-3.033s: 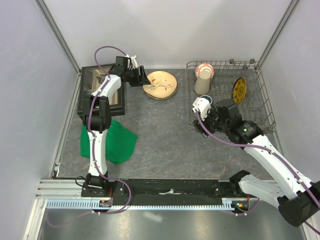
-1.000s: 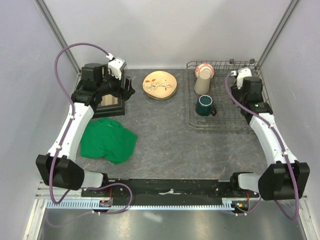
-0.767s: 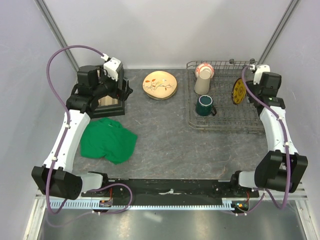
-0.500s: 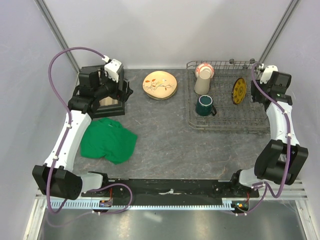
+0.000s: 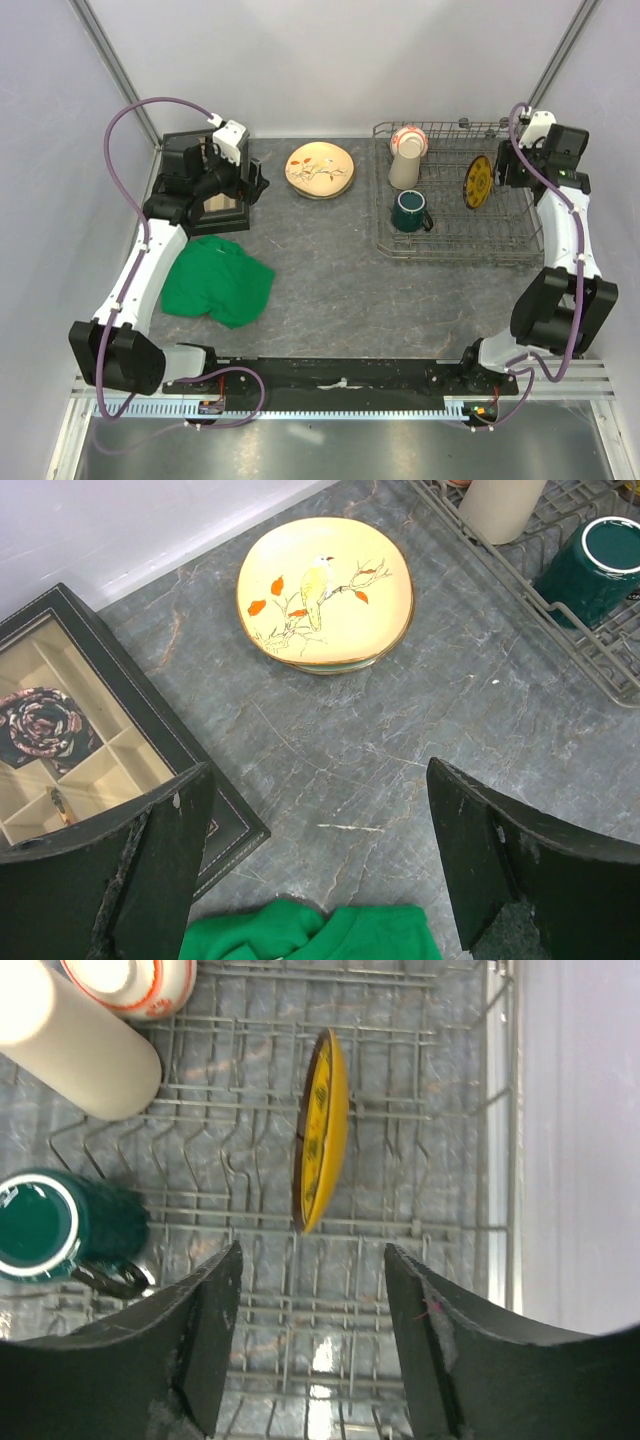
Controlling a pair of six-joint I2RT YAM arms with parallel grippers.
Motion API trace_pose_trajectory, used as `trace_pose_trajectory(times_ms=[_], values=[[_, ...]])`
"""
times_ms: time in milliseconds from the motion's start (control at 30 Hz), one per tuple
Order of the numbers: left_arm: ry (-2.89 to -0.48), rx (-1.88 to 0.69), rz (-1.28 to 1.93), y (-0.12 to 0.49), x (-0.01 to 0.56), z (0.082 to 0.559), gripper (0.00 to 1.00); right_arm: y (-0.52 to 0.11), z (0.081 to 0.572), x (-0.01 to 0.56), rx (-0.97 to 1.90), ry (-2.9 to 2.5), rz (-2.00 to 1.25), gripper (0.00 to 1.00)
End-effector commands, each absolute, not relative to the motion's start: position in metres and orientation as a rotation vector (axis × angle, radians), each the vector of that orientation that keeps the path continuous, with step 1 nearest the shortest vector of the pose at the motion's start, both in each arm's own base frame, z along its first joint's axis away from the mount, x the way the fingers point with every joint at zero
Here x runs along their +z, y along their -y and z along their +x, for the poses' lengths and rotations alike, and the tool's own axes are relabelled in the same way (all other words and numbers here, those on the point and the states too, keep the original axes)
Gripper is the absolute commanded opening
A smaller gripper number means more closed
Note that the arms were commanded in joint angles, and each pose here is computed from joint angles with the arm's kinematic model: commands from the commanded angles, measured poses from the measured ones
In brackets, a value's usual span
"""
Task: Unload the mixed dishes from the dish rack
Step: Pick up the plate from the dish rack.
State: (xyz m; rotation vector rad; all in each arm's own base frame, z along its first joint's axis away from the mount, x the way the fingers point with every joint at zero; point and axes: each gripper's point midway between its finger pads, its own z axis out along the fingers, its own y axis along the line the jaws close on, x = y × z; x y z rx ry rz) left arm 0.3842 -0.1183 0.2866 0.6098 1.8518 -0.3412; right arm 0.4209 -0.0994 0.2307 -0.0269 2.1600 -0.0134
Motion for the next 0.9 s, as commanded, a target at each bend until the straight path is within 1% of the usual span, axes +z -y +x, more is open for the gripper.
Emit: trace_pose_trajectory(times_ms=[0, 167, 333, 567, 867], values=[[-1.814, -0.348, 0.597, 0.120, 0.289, 0.395, 0.92, 0.096, 0.444, 0.228, 0.076, -2.155, 0.001, 0.65], [-1.822, -0.336, 0.602, 0.119, 0.281, 0.400, 0.92, 0.093, 0.460, 0.216, 0.143, -2.173, 0.006, 0.61], [-1.831, -0.335, 0.607, 0.120, 0.275, 0.405, 0.92, 0.096, 0.477, 0.207, 0.163, -2.180, 0.025, 0.60], [-1.850, -0.339, 0.607, 0.121, 0.266, 0.411, 0.92, 0.110, 0.497, 0.186, 0.102, -2.214, 0.047, 0.57], [-1.858, -0.340, 0.613, 0.121, 0.262, 0.414, 0.92, 0.111, 0.511, 0.162, 0.065, -2.243, 0.040, 0.54]])
